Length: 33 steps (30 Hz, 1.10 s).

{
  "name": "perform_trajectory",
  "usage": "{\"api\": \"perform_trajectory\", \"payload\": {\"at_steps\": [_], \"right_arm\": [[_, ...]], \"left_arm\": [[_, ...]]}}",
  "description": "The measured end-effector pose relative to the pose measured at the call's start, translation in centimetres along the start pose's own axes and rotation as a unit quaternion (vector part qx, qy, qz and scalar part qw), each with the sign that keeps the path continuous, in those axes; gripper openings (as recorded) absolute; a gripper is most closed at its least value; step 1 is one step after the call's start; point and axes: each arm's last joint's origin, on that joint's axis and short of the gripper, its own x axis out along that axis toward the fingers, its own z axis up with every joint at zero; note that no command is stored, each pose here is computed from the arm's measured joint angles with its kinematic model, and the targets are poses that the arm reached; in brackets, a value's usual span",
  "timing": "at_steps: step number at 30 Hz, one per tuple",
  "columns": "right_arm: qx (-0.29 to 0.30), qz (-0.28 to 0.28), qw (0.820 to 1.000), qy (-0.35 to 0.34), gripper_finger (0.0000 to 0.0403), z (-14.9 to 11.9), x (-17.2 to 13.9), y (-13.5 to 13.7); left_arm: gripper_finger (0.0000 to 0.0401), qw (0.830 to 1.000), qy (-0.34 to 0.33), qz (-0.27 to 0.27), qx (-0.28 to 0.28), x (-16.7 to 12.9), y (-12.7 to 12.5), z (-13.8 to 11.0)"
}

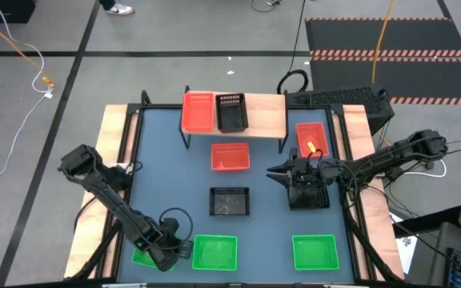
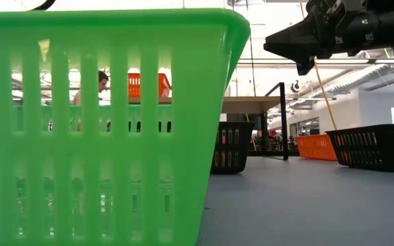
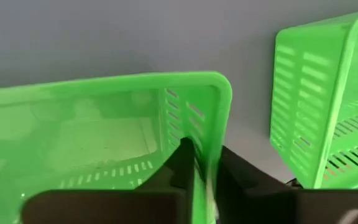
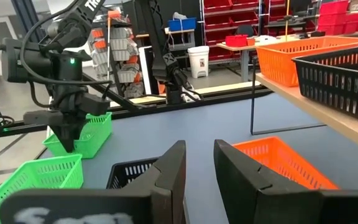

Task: Stack baskets on shelf by color
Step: Put the left green bin on the shelf

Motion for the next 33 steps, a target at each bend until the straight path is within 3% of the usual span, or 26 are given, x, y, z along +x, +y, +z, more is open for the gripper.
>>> {"api": "perform_trajectory", "payload": {"at_steps": [3, 11, 25, 33], "right_arm": [[-0.008, -0.001, 1.0, 0.006, 0.008, -0.12, 0.0, -0.02], [-0.011, -0.001, 1.0, 0.009, 0.008, -0.18, 0.0, -0.03], [-0.014, -0.001, 1.0, 0.009, 0.008, -0.18, 0.0, -0.02], [-0.016, -0.001, 1.0, 0.009, 0.008, -0.18, 0.0, -0.03]], "left_arm": [[0.0009, 1.0, 0.003, 0.002, 0.022, -0.03, 0.02, -0.01], [0.0054, 0.999, -0.009, -0.004, 0.034, -0.01, 0.05, -0.02], [0.0055, 0.993, -0.01, -0.008, 0.121, 0.0, 0.19, -0.34], [0.0009, 0.983, 0.036, -0.013, 0.181, -0.09, -0.2, -0.7]]}}
